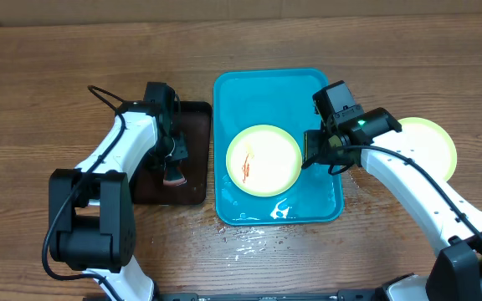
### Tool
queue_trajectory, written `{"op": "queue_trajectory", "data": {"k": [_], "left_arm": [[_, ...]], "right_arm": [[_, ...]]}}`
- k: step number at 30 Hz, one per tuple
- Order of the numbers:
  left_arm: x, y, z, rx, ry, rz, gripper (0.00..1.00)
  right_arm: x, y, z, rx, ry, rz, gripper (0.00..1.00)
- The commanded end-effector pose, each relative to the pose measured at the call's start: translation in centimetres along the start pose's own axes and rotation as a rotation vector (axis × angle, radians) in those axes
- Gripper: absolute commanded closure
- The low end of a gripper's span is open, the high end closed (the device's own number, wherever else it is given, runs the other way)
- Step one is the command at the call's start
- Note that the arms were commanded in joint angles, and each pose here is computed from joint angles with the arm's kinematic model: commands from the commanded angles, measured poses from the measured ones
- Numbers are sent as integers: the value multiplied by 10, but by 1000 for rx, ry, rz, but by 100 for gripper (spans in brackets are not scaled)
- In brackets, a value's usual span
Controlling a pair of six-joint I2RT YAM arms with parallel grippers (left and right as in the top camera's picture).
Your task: Clean dirty plates on tray and stack at the side
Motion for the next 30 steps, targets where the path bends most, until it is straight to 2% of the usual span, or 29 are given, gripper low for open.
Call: {"op": "queue_trajectory", "data": {"k": [1, 6, 13, 25, 28, 30], "left_arm": [[8, 5, -1, 24, -12, 27, 96], [-14, 3, -1, 29, -10, 39, 96], [-65, -11, -4, 27, 22, -72, 96], [-57, -7, -2, 29, 1, -43, 96], [-70, -10, -3, 53, 1, -52, 96], [-82, -13, -5, 60, 5, -67, 96]], "right_arm": [[-4, -7, 0, 6, -2, -29, 44], [-1, -6, -2, 7, 13, -29, 47], [9, -2, -5, 4, 26, -25, 48], [19, -4, -5, 5, 31, -13, 49], [33, -7, -2, -27, 25, -3, 65], [45, -7, 2, -75, -7, 23, 67]]}}
Point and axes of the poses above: each gripper's point midway between its finger pads, its own x axis out along the fingers, its own z axis along the line the jaws close on, y = z × x, the point moved 5 cm from there along -x, back along the fingers, and after that the axes turned 4 degrees about x, right-handed, at the moved point
